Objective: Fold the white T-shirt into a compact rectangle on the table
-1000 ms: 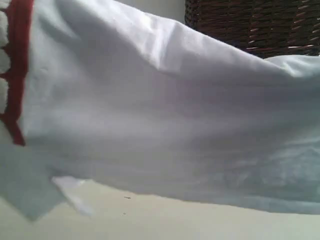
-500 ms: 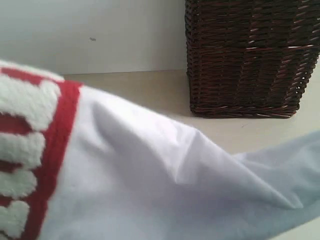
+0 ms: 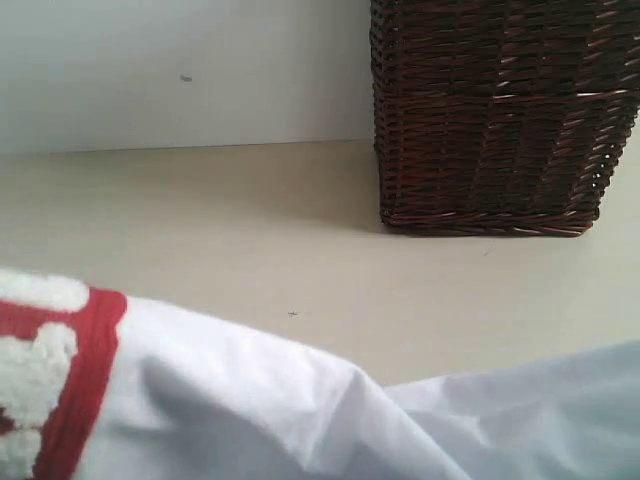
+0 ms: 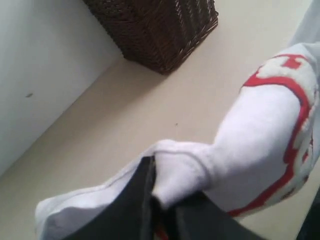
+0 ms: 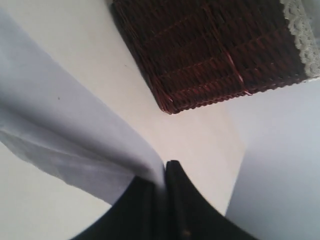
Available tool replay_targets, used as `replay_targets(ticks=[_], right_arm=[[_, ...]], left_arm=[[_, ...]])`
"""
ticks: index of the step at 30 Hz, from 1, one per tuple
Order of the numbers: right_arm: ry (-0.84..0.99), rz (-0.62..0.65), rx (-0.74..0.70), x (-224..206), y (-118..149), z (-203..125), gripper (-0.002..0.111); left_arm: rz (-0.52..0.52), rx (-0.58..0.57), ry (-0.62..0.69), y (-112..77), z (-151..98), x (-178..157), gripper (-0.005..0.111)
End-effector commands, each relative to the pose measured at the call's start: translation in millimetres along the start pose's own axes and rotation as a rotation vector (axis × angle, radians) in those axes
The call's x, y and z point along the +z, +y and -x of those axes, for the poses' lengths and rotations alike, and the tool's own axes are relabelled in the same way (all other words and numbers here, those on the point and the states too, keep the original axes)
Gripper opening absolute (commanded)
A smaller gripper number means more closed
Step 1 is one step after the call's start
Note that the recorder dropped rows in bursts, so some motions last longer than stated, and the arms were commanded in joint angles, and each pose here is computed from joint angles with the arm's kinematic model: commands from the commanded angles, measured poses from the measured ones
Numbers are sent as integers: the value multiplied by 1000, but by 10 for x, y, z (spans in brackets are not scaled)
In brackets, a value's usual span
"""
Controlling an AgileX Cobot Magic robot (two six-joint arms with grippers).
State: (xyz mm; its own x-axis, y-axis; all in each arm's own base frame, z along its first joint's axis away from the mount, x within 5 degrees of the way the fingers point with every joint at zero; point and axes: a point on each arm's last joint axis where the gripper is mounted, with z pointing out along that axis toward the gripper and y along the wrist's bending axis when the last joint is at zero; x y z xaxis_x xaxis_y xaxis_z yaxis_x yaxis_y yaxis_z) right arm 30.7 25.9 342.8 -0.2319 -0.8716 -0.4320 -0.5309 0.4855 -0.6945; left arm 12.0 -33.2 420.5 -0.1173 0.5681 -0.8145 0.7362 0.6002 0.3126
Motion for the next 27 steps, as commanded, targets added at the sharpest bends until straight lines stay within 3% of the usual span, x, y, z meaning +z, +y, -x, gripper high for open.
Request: replay_targets(ticks=[1, 5, 10, 17, 24, 27], right_arm=[[-23, 77, 41, 211, 139, -88, 0], [-13, 157, -47, 393, 283, -206, 0], [-11, 226, -139, 582, 443, -333, 0], [28, 32, -89, 849, 202, -450, 0], [-17, 162, 25, 1254, 32, -524, 0], [-20, 154, 67, 1451, -64, -584, 0]], left_arm=[[-82, -120, 47, -59, -161, 255, 0], [-165, -210, 160, -89, -400, 634, 0], [-76, -222, 164, 131, -513, 1164, 0], [-56, -167, 266, 424, -607, 1856, 0], [-33, -105, 321, 589, -758, 2355, 0], [-2, -111, 325, 647, -815, 2519, 0]])
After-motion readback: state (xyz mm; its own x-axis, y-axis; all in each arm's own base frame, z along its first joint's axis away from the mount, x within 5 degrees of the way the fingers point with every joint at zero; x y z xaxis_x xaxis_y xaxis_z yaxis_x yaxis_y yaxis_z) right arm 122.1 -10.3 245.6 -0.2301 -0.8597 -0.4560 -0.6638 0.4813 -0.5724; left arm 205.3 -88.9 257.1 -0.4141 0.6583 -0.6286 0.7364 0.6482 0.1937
